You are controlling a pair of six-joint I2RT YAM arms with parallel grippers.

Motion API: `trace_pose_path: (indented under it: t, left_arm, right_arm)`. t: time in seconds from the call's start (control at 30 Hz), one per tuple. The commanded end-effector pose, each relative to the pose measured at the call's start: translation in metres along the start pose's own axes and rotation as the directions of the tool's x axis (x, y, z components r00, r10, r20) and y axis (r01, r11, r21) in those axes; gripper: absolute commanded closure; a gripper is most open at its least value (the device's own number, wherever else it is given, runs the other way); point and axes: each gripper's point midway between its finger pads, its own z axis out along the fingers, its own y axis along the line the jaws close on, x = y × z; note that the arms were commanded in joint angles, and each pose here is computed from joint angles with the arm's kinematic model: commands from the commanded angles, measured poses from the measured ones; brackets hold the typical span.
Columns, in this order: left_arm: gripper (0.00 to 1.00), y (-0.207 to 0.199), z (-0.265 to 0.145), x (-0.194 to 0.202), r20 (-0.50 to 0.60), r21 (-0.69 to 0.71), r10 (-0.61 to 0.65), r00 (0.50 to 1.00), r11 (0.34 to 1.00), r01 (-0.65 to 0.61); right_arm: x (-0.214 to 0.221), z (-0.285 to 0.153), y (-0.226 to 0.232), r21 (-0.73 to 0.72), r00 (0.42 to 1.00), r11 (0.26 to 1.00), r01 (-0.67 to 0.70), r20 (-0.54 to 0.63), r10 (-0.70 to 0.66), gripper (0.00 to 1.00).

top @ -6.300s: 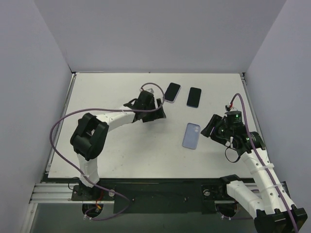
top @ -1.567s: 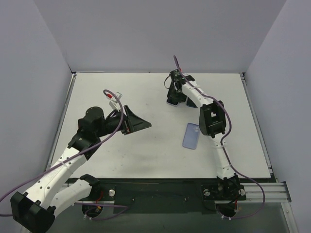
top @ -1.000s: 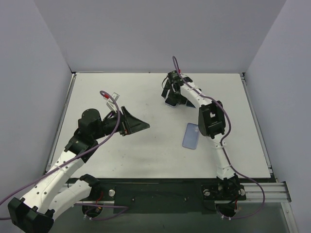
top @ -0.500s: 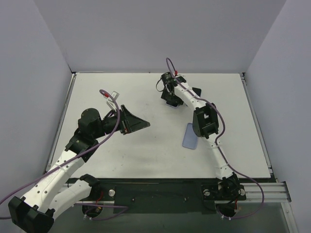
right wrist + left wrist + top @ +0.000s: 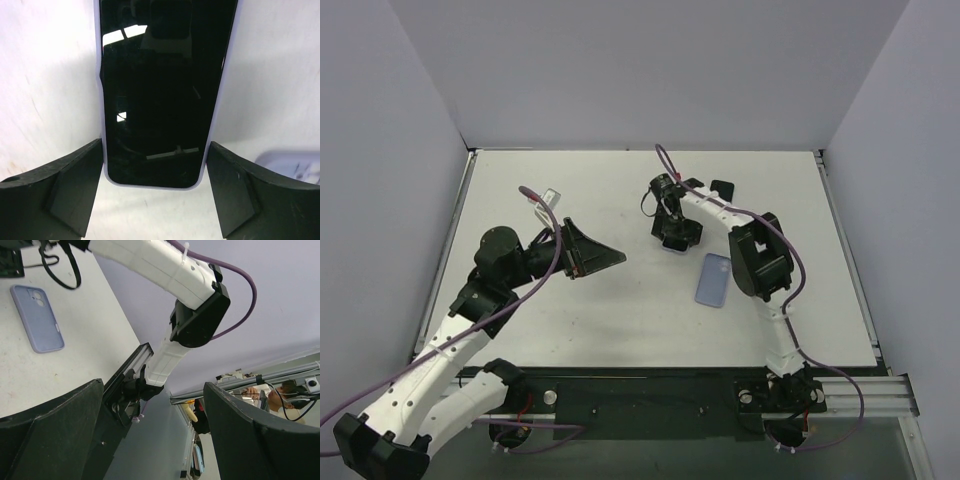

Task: Take the phone out of the phone case
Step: Move the phone to the center of the board.

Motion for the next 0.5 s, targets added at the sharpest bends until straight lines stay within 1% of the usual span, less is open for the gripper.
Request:
trace_pose_path:
  t: [0.0, 0.03, 0.07, 0.1, 0.13, 0.17, 0.3, 0.33, 0.37, 0.47]
  left_arm:
    - [0.09, -0.029, -0.01, -0.011, 0.058, 0.066, 0.058, 0.997, 0.996, -0.062]
    - [0.09, -0.029, -0.01, -0.011, 0.06, 0.067, 0.062, 0.996, 0.996, -0.066]
    - [0.09, -0.027, -0.011, -0.011, 0.064, 0.059, 0.06, 0.996, 0.996, -0.063]
    - [0.09, -0.028, -0.011, -0.012, 0.065, 0.058, 0.061, 0.996, 0.996, -0.065]
    - [0.08, -0.027, -0.011, -0.011, 0.063, 0.057, 0.06, 0.996, 0.996, -0.064]
    - [0.09, -0.026, -0.01, -0.011, 0.063, 0.054, 0.056, 0.996, 0.997, -0.06]
    - [0.09, -0.028, -0.012, -0.013, 0.071, 0.052, 0.056, 0.996, 0.997, -0.06]
    - [0.09, -0.028, -0.012, -0.013, 0.072, 0.049, 0.055, 0.996, 0.997, -0.059]
    - [0.09, -0.03, -0.014, -0.013, 0.073, 0.05, 0.059, 0.996, 0.997, -0.063]
    - [0.09, -0.026, -0.015, -0.01, 0.067, 0.028, 0.055, 0.996, 0.998, -0.057]
  right_arm:
    - [0.051, -0.032, -0.004, -0.05, 0.995, 0.996, 0.07, -0.064, -0.073, 0.22]
    - [0.053, -0.033, -0.001, -0.071, 0.995, 0.995, 0.074, -0.059, -0.078, 0.18]
    - [0.059, -0.032, -0.003, -0.079, 0.995, 0.994, 0.079, -0.063, -0.084, 0.11]
    - [0.06, -0.032, -0.005, -0.079, 0.994, 0.993, 0.087, -0.06, -0.092, 0.08]
    - [0.059, -0.029, -0.009, -0.061, 0.994, 0.994, 0.094, -0.054, -0.097, 0.02]
    - [0.054, -0.029, -0.009, -0.056, 0.993, 0.993, 0.104, -0.045, -0.106, 0.0]
    - [0.036, -0.02, -0.011, -0.045, 0.993, 0.993, 0.113, -0.04, -0.115, 0.0]
    - [0.034, -0.015, -0.016, -0.017, 0.992, 0.993, 0.117, -0.046, -0.118, 0.0]
    - [0.024, -0.015, -0.016, -0.015, 0.993, 0.994, 0.113, -0.032, -0.113, 0.0]
    - [0.013, -0.008, -0.02, -0.009, 0.994, 0.995, 0.101, -0.047, -0.101, 0.0]
